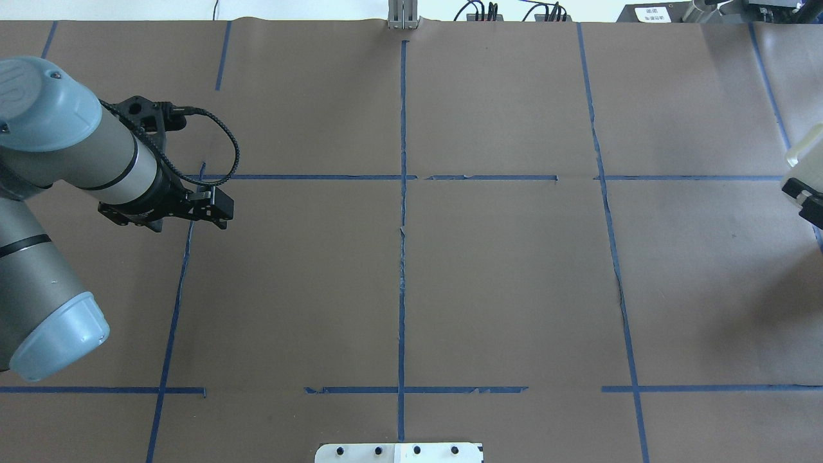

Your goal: Left arm hands cup to right arm to dump lemon

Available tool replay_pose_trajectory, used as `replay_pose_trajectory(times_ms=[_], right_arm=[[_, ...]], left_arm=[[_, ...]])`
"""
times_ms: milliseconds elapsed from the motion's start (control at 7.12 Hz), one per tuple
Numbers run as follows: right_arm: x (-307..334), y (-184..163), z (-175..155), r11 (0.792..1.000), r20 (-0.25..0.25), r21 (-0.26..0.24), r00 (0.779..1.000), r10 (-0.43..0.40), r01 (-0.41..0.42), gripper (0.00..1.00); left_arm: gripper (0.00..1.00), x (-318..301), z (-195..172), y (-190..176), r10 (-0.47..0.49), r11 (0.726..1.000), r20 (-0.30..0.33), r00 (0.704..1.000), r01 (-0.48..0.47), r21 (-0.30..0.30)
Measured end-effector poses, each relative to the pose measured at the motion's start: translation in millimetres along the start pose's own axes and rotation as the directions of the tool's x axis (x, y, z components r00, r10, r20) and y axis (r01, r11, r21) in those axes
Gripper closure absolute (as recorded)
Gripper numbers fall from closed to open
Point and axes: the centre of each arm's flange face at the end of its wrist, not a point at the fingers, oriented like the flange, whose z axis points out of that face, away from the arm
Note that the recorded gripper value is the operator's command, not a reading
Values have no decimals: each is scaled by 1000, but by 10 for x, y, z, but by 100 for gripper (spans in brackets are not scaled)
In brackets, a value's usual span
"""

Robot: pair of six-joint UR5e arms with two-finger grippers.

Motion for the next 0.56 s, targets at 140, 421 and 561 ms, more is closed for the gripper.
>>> replay_pose_trajectory(times_ms=[140,421,561], right_arm=[[373,193,-202,998,21,12,998,56,-56,100],[1085,517,-758,976,87,32,974,210,-214,100],[1287,593,-973,951,122,34,945,302,-308,99]], left_arm=[[0,9,0,-3,1,1000,-1,1000,-1,0],[0,35,-6,-14,4,1000,-5,1000,-4,3],[0,56,-15,-21,6,1000,-8,1000,-6,4]])
